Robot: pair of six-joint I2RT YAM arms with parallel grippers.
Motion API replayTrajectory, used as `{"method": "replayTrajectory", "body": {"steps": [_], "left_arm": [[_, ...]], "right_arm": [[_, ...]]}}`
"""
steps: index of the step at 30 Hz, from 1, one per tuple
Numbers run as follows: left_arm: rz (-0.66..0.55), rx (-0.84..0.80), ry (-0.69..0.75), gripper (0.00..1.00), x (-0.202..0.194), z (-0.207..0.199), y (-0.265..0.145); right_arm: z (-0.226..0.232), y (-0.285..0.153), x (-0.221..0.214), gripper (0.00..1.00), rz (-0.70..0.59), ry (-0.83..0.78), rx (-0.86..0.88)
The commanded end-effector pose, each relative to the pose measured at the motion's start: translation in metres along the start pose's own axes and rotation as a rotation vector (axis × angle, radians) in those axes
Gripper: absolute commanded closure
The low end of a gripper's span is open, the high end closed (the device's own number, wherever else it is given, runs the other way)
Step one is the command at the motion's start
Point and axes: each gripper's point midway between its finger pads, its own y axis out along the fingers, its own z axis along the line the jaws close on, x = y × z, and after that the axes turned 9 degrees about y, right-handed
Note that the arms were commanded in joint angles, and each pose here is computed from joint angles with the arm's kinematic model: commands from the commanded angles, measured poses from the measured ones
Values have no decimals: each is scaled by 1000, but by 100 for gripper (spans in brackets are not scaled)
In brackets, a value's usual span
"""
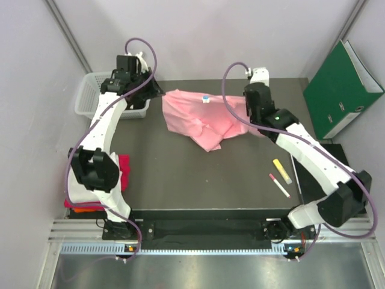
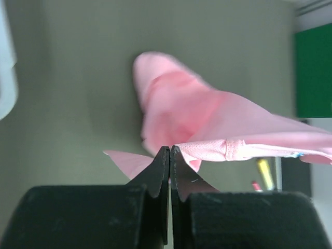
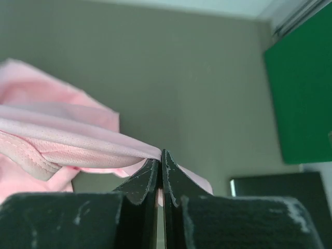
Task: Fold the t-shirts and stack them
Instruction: Flatten out the tshirt
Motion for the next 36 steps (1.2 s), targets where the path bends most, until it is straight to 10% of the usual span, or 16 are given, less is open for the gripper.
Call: {"method": "replayTrajectory", "body": {"steps": [1,3,4,5,8,20,36], "left_arm": [[-242,-242,97,100,62,-74,-55],[-240,-310,126,99,60,-100,-58],[-241,-326,134,81,60,-105,-60],[-239,-333,124,39,60,-107,-60],[-258,-304,136,1,61,-102,-62],[-212,-47,128,1,49,-26,-57],[-216,109,94,1,43,24,-80]], "right_arm": [[-53,-35,56,100,-157,8,-168],[-74,-47,71,100,-199,51,-231],[-85,-58,80,100,-226,47,-246],[-100,-65,87,100,-244,63,-289],[-136,-86,109,100,-303,88,-371],[-181,-156,231,100,-569,99,-511],[40,-77,248,100,-561,-20,-50]]}}
